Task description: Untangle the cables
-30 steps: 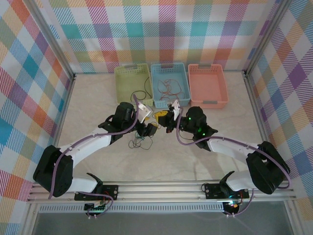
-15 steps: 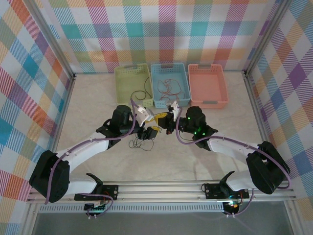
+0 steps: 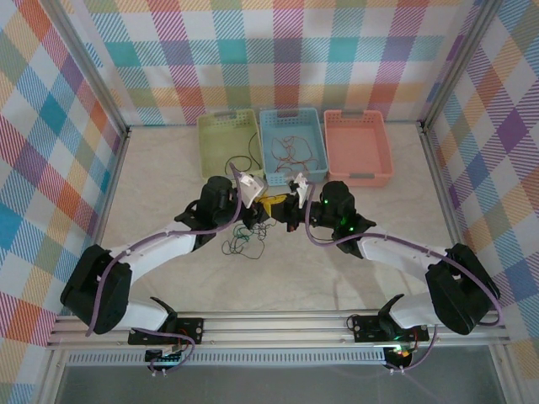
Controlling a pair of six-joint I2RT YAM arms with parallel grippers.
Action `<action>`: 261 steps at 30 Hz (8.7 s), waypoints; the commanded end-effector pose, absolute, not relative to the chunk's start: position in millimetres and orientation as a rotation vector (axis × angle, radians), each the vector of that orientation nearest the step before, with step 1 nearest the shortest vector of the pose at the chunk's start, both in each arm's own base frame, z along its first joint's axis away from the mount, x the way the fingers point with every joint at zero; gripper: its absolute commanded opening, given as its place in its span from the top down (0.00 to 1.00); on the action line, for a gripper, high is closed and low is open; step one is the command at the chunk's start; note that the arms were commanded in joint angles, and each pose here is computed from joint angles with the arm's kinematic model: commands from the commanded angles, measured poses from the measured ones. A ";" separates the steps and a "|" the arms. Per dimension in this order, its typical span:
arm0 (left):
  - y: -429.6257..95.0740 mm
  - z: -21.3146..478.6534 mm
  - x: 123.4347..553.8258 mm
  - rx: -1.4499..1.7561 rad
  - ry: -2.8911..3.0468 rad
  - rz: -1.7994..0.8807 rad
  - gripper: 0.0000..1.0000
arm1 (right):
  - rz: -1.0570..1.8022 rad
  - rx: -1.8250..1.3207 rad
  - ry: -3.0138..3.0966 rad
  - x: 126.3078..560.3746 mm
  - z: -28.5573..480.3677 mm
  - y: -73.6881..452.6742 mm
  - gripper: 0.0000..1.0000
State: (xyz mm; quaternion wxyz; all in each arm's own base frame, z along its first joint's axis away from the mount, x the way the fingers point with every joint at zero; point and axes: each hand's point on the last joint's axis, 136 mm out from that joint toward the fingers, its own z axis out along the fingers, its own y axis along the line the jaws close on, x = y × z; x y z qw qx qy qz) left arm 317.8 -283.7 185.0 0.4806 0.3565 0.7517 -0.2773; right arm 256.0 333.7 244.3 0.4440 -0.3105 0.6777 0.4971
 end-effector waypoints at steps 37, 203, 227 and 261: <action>-276.7 208.1 335.7 0.771 1.754 -0.644 0.62 | 1.395 -0.961 1.529 205.3 272.0 328.1 1.00; -94.3 192.8 421.8 -0.031 1.877 -0.188 0.34 | 1.169 -0.995 1.081 94.4 407.8 244.4 1.00; -267.6 222.9 253.5 0.811 1.811 -0.972 0.23 | 0.963 -0.493 1.329 244.0 460.7 252.1 1.00; -357.8 180.4 230.6 1.168 1.875 -1.050 0.24 | 1.021 -0.399 1.383 311.8 476.8 253.8 1.00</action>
